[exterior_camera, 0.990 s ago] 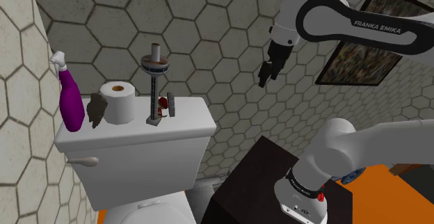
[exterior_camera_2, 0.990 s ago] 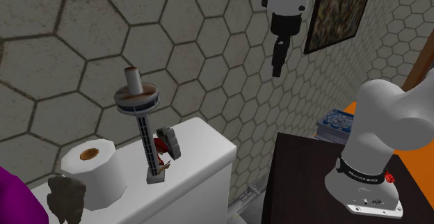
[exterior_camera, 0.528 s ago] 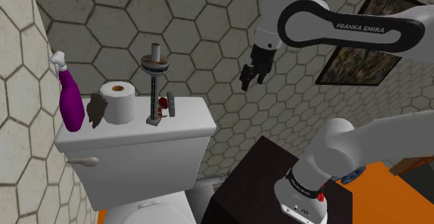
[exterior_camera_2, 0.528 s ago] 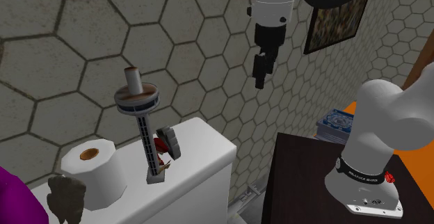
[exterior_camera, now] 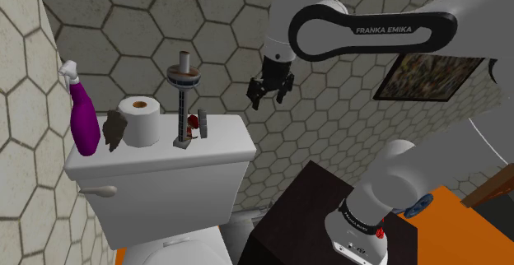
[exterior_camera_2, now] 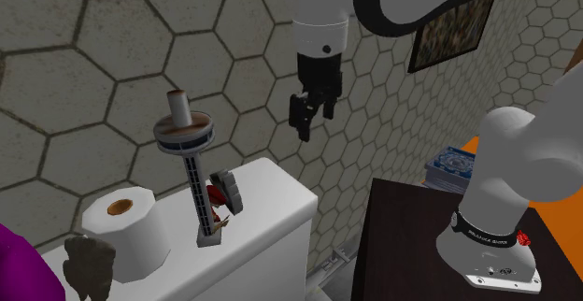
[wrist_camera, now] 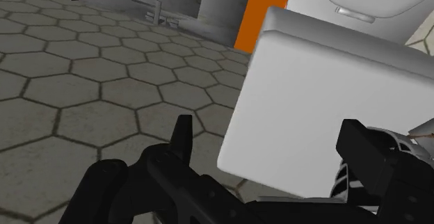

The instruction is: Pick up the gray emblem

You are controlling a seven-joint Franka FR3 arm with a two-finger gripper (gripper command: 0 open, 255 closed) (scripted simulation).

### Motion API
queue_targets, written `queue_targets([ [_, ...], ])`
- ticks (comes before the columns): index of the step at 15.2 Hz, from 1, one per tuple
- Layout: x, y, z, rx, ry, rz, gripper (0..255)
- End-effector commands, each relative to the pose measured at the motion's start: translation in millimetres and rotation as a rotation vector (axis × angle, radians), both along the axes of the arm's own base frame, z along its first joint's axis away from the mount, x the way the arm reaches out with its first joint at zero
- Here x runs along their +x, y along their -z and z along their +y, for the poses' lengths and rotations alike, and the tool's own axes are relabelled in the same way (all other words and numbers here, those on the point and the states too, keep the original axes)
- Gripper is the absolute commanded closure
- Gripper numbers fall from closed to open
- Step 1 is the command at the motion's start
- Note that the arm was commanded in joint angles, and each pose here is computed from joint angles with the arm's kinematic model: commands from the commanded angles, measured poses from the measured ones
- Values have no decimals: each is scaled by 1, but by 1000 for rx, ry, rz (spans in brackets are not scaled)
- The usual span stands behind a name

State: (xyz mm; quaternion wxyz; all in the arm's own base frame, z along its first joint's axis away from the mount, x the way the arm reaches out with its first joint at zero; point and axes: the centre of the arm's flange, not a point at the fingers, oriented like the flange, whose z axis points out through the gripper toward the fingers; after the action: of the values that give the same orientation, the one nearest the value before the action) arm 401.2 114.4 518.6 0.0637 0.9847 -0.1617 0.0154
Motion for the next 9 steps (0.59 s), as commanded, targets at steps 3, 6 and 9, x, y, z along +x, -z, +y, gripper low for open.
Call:
queue_targets([
  [3, 37, 12, 37, -1, 74, -17, 0],
  [6, 67, 21, 61, -4, 128, -29, 0],
  [9, 98, 29, 84, -6, 182, -41, 0],
])
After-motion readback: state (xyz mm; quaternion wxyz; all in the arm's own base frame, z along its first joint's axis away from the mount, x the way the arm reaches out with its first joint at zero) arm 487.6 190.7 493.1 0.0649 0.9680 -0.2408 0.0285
